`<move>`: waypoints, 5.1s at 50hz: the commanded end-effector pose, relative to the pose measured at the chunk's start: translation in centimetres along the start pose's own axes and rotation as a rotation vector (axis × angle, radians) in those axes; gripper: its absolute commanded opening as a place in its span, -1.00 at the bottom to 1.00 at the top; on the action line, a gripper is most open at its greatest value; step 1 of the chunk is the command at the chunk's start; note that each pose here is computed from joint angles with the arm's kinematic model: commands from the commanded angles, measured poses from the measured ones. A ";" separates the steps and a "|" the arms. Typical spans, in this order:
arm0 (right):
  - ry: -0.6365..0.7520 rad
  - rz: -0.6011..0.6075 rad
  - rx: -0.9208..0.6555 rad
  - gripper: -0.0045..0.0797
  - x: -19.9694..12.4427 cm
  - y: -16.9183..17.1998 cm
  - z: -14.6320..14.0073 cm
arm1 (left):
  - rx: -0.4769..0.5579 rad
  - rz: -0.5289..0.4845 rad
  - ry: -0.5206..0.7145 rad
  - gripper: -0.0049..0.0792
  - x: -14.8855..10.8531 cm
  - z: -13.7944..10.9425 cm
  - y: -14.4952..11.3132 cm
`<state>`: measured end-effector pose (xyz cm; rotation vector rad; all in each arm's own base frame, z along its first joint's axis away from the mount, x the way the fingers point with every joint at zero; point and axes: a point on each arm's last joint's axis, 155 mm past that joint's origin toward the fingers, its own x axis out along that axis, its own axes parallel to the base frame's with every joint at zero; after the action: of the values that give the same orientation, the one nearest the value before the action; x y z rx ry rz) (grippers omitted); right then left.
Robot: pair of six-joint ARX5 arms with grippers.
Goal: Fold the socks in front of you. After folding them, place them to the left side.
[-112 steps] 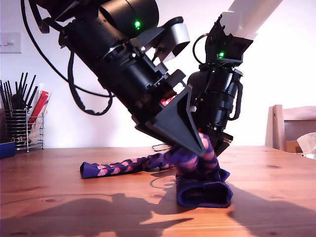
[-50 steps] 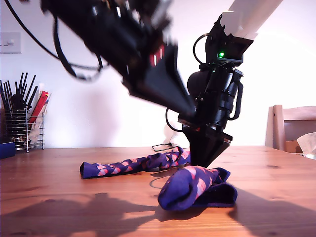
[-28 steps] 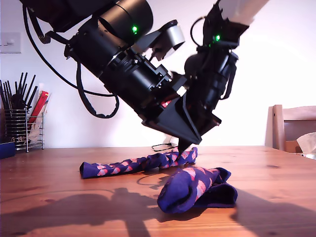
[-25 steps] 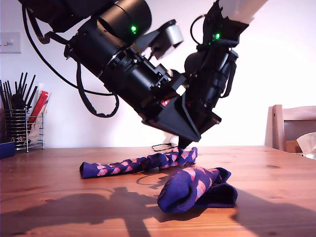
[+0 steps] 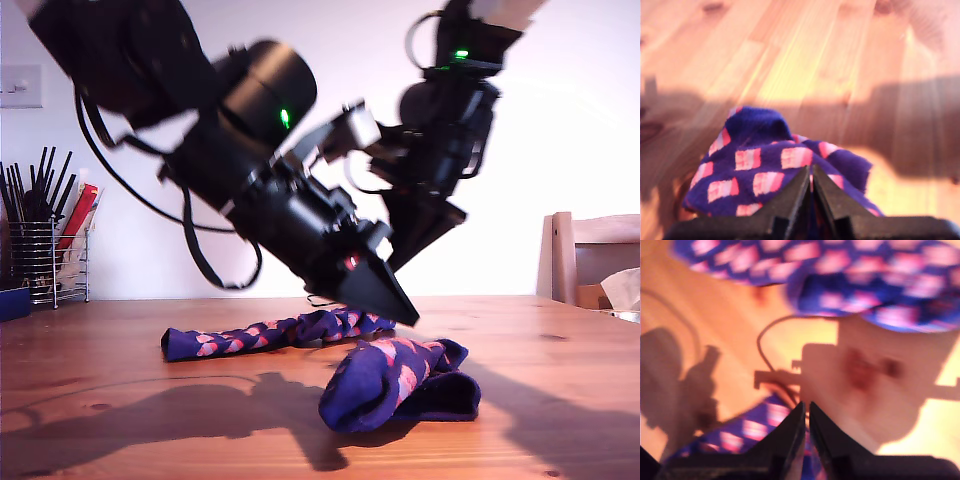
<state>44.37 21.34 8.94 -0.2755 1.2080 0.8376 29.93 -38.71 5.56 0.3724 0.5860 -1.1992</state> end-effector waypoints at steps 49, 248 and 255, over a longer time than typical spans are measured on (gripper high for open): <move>-0.097 0.013 -0.072 -0.92 -0.7 -1.3 2.1 | -0.167 0.015 0.299 -0.93 0.1 -12.2 4.0; -0.132 0.045 -0.137 -0.92 0.1 1.5 3.9 | -1.099 0.326 -0.004 0.31 -13.5 -11.9 28.4; -0.139 0.042 -0.140 -0.92 0.1 1.4 4.1 | -1.086 0.312 0.001 0.31 -12.6 -11.5 28.0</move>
<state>46.14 24.39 11.28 -0.3048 1.0249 0.9578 50.97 -12.61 4.90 -0.4495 1.0054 -0.4470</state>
